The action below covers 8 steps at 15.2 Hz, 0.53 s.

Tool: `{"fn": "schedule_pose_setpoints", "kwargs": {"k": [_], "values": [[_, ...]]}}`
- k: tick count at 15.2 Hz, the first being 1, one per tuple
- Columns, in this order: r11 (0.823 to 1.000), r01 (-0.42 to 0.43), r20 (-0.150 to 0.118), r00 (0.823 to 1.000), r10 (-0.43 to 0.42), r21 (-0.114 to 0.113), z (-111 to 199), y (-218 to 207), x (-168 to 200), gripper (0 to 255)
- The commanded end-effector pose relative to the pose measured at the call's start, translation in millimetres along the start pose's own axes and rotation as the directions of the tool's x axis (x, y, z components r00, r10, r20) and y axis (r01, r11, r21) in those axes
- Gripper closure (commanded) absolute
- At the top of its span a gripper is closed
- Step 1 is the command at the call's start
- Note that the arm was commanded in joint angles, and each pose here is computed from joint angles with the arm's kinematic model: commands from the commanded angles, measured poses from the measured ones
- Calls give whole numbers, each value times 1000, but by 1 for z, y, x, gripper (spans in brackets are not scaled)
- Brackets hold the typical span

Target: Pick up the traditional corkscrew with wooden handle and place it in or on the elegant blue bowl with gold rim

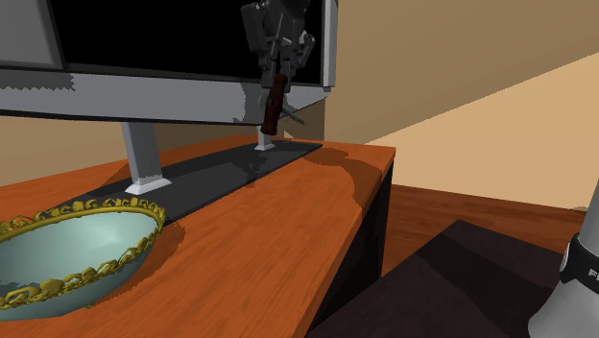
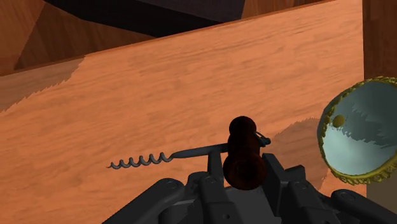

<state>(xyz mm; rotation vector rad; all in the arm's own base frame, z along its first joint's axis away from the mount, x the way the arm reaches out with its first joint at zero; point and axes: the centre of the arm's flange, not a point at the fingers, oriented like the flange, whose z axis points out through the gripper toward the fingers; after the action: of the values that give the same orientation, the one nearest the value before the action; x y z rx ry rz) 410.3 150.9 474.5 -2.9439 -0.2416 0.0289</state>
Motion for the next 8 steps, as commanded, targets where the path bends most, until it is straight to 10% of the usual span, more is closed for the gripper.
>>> {"fn": "schedule_pose_setpoints", "kwargs": {"k": [1,8], "values": [[1000,0,0,1000,0,0,-3,-13,1,255],[1000,0,0,1000,0,0,-3,-105,7,255]]}}
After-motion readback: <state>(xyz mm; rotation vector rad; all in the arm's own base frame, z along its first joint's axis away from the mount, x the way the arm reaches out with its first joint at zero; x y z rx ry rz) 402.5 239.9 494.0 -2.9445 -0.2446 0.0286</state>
